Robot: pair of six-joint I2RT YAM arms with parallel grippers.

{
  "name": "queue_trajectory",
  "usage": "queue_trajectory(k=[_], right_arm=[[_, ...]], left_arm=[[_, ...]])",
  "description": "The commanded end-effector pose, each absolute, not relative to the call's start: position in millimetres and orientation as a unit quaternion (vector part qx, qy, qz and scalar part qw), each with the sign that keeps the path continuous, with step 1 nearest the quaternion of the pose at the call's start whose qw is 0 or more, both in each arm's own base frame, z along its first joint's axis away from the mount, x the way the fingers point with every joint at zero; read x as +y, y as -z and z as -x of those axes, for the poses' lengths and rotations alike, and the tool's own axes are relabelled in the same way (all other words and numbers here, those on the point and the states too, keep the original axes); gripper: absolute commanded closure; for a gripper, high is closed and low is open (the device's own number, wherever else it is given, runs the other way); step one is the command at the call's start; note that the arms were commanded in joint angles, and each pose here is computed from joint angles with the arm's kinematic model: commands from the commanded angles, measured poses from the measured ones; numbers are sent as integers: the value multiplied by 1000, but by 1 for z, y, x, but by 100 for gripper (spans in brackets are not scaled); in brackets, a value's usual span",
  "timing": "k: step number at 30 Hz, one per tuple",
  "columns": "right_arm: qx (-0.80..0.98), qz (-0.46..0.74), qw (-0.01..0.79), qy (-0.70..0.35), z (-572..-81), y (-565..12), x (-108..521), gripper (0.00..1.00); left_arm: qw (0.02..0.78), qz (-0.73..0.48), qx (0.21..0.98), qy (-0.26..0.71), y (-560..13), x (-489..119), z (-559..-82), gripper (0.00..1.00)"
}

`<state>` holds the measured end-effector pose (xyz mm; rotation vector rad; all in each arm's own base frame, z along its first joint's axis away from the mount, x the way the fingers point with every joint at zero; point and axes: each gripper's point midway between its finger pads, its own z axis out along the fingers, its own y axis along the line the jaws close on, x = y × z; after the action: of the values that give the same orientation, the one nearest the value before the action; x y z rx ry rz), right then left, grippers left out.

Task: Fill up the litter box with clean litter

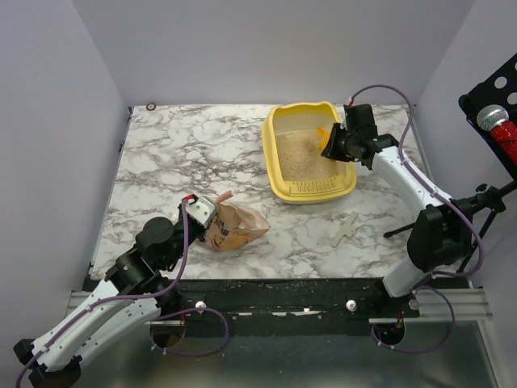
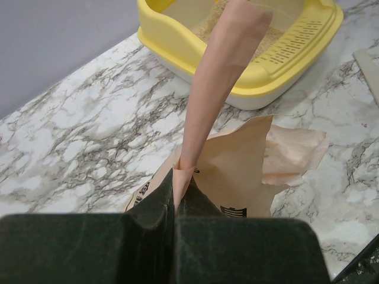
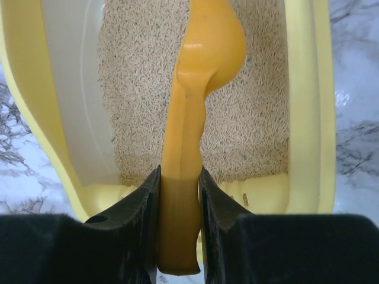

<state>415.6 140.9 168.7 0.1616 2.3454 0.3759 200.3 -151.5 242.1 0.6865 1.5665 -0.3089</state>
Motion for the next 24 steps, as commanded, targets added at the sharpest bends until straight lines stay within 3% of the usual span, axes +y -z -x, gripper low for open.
queue_trajectory(k=[1,9,16,24], right_arm=[[939,15,334,-85,-413,-178,128,100],[931,104,348,-22,-421,-223,150,100],[921,177,341,57,-404,-237,177,100],[905,179,373,100,-372,-262,170,100]], left_arm=[[689,-274,649,168,-284,-155,-198,100],[688,-272,653,164,-283,-154,-199,100],[686,-272,655,160,-281,-154,-201,100],[687,-270,656,158,-281,-153,-201,100]])
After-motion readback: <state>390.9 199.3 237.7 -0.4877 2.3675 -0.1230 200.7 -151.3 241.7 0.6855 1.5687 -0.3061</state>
